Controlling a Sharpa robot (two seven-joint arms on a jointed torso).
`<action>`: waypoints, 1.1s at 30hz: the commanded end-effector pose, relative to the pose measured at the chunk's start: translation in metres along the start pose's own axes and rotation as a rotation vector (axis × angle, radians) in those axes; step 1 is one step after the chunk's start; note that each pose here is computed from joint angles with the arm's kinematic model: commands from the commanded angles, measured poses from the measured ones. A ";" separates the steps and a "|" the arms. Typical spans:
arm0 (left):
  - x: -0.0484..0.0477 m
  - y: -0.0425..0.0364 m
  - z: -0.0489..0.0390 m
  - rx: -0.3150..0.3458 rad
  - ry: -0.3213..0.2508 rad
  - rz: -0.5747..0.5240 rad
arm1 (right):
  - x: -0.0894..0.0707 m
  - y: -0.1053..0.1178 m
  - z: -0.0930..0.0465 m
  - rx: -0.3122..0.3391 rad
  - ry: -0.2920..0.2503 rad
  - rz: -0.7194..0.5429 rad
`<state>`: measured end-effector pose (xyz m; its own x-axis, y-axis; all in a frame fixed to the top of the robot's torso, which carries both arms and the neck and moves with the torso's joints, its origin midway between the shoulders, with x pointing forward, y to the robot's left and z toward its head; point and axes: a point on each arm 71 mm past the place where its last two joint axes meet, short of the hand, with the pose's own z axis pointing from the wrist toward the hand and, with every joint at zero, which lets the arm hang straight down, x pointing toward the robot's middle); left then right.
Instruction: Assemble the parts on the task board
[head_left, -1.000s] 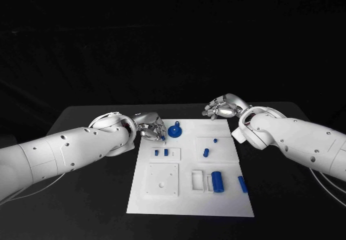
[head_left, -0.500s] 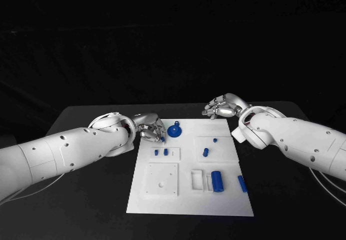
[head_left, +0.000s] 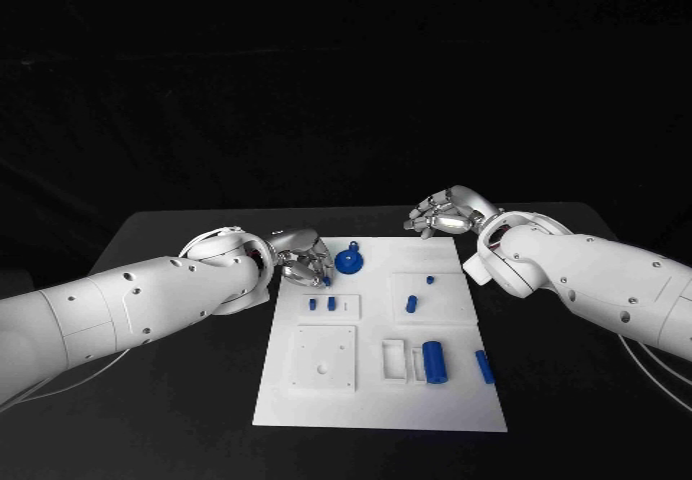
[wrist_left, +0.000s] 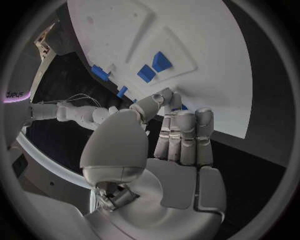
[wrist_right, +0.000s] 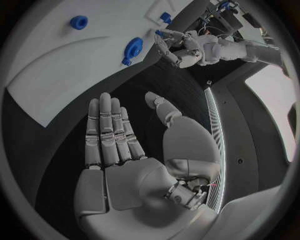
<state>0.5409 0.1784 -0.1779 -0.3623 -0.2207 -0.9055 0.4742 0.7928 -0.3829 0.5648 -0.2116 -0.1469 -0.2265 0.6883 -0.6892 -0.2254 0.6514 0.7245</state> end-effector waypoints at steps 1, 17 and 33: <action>0.0031 -0.0007 0.0004 0.001 0.023 -0.004 | 0.001 0.001 0.000 -0.010 0.011 0.000; 0.0083 -0.0008 0.0003 -0.005 0.048 0.052 | 0.000 0.001 0.000 -0.009 0.010 0.000; 0.0152 -0.0067 0.0045 0.015 0.046 0.059 | 0.001 0.001 0.000 -0.010 0.011 0.000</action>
<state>0.5404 0.1734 -0.1823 -0.3463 -0.1692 -0.9227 0.4940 0.8033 -0.3327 0.5648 -0.2117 -0.1468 -0.2265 0.6883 -0.6891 -0.2254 0.6512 0.7246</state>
